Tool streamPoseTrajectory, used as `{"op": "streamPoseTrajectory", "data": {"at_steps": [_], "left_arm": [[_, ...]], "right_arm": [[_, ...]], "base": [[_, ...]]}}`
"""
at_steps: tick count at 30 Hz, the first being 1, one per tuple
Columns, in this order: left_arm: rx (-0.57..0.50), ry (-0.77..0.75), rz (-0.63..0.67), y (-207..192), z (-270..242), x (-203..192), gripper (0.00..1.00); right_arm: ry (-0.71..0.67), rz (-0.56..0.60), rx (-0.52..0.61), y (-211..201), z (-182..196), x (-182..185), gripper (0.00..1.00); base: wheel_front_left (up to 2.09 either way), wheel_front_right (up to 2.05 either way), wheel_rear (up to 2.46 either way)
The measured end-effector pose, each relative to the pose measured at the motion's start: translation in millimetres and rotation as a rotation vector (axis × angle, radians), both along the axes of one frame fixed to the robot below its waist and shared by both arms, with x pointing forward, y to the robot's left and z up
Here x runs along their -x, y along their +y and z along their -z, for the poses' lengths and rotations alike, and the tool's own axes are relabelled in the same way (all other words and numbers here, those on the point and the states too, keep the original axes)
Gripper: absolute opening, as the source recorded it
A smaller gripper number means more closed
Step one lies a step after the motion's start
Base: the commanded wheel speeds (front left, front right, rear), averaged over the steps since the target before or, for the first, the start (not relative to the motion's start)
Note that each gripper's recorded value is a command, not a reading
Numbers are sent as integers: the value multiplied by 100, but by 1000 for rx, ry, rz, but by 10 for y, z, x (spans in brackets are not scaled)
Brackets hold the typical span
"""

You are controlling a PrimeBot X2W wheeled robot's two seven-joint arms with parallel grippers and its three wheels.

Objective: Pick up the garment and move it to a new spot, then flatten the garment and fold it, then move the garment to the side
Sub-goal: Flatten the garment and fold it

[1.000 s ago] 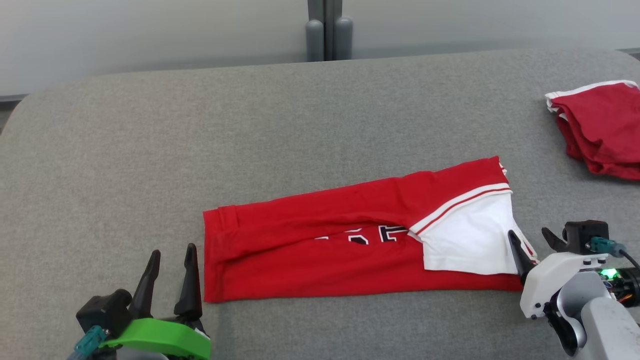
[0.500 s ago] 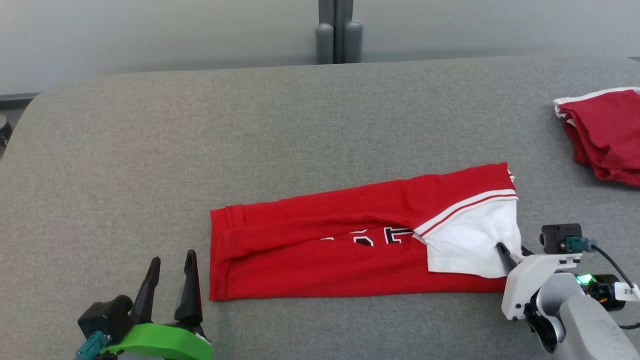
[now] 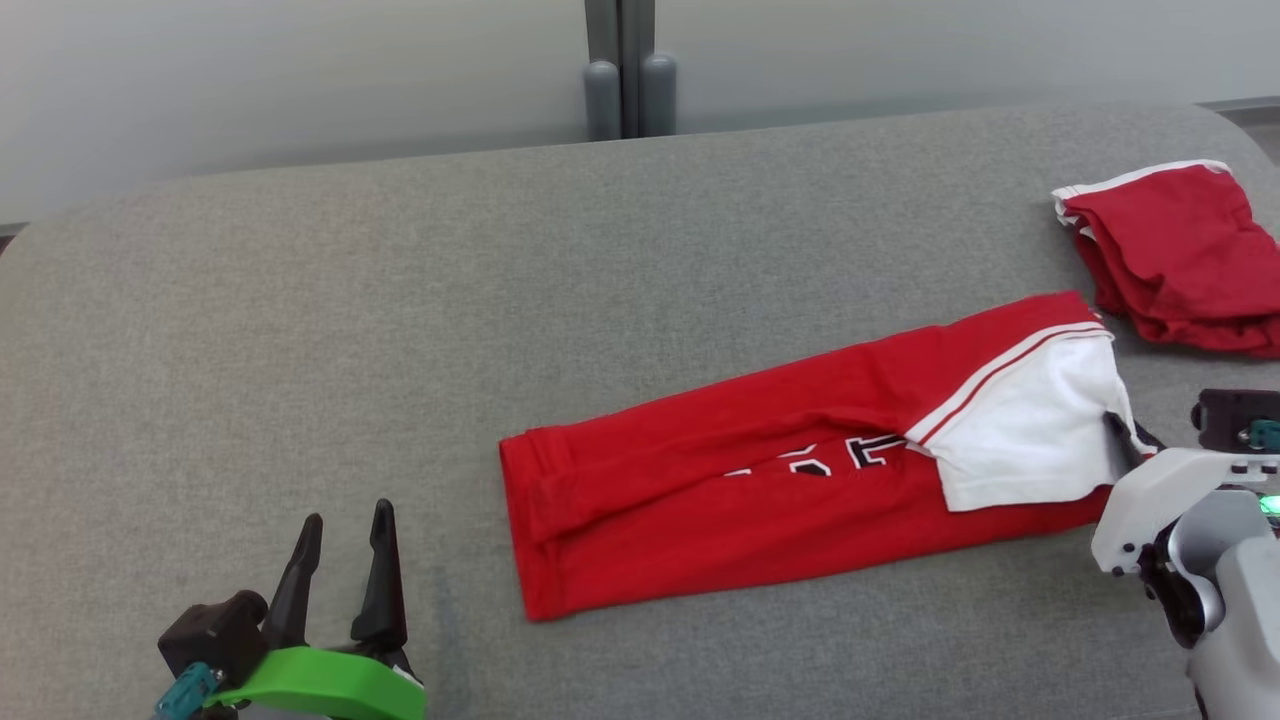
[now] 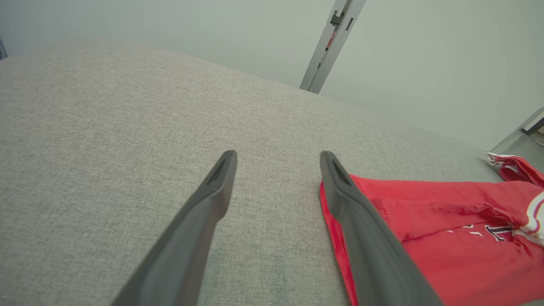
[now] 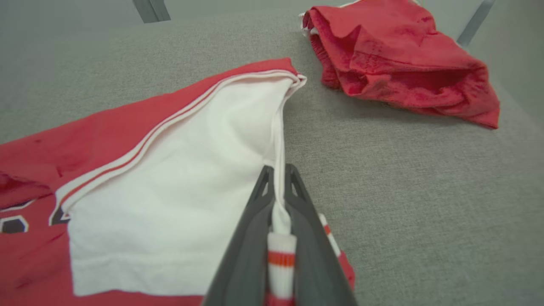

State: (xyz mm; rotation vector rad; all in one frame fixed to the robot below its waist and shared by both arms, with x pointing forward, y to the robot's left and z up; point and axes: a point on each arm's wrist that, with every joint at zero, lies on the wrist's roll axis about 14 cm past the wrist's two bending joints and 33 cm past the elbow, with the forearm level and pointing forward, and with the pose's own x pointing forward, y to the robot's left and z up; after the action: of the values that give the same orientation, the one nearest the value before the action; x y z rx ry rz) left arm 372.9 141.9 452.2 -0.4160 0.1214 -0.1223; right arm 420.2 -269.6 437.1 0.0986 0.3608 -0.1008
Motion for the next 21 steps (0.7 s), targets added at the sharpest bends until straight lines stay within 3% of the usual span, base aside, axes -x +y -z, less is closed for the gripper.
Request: {"op": "streamPoseTrajectory", "data": {"at_steps": [4,8,15,21], "left_arm": [[-1,-2,14,-46,-1,-8,100],[0,-2,19,-65,-2,0,100],[2,-11,2,-10,-33,22,100],[1,-18,-24,73,-57,45,100]], "right_arm": [[-56,14,-11,-32,-163,-26,0],[-132,-44,-20,207,-387,-121,0],[-231,-272,-78,1149,-733,-247,0],[-243,-510,-156,2092,-852,-141,0]], "base": [[0,0,0],[0,0,0],[0,0,0],[0,0,0]]}}
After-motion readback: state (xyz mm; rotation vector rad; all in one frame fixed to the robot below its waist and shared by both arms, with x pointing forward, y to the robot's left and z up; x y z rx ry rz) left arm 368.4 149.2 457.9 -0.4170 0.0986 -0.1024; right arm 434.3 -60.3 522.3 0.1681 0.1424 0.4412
